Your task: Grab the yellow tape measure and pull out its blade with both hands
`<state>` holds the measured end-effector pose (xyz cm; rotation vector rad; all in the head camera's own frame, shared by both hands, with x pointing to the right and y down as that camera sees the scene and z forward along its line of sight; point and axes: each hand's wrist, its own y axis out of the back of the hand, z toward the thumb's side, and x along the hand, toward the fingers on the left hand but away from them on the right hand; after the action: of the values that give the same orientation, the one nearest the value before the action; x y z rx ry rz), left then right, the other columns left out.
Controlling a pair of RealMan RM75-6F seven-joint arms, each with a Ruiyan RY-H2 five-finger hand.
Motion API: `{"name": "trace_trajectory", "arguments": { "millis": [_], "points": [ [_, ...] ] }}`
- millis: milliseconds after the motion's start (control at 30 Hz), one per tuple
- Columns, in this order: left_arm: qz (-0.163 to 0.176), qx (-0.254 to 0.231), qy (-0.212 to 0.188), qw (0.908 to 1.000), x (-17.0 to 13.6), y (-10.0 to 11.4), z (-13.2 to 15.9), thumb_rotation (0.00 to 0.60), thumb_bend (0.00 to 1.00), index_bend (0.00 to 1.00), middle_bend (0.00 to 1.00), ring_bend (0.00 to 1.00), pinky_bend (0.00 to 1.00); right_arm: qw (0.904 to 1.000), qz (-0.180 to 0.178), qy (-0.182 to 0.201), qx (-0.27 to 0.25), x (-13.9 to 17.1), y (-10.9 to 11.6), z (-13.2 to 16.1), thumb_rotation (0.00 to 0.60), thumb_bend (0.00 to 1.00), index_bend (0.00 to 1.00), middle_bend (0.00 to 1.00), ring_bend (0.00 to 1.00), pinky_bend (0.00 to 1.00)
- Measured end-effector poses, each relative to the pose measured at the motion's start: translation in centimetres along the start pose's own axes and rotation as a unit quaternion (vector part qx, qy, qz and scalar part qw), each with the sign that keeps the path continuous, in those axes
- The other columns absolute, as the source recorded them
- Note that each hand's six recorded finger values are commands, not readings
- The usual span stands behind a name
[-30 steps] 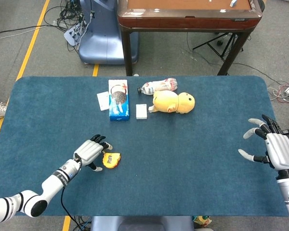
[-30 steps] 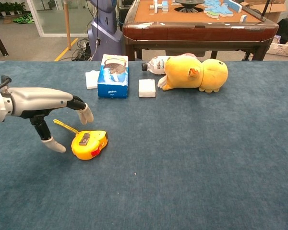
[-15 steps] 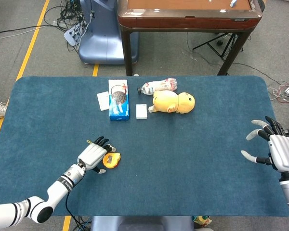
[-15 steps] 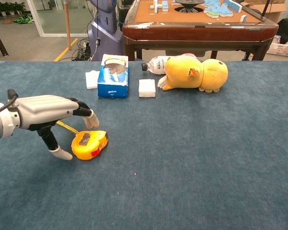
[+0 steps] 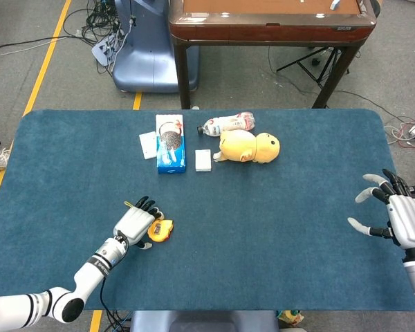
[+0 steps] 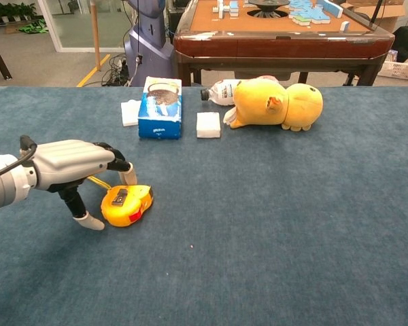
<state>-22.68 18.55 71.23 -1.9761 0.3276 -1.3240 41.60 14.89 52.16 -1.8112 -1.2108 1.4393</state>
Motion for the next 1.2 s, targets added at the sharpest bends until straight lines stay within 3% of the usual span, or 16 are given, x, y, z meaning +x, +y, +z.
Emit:
{"name": "trace_trajectory", "arguments": {
  "millis": [600, 900, 1200],
  "points": [
    [-0.017, -0.026, 0.006, 0.9995, 0.3, -0.5, 0.3, 0.6, 0.12, 0.34, 0.32, 0.14, 0.0, 1.0, 0.002, -0.006, 0.003, 0.1, 0.0, -0.1, 0.6, 0.23, 0.48, 0.2, 0.02, 0.0],
    [-0.008, -0.029, 0.006, 0.9995, 0.5, -0.3, 0.0, 0.6, 0.12, 0.39, 0.39, 0.2, 0.0, 1.0, 0.002, -0.005, 0.003, 0.1, -0.1, 0.1, 0.6, 0.23, 0.48, 0.21, 0.02, 0.0],
    [0.029, -0.059, -0.003, 0.9978, 0.1, 0.9, -0.5, 0.6, 0.12, 0.45, 0.46, 0.26, 0.04, 0.9997, 0.012, 0.02, 0.004, -0.4, -0.6, 1.7, 0.6, 0.23, 0.48, 0.21, 0.02, 0.0]
  ]
}}
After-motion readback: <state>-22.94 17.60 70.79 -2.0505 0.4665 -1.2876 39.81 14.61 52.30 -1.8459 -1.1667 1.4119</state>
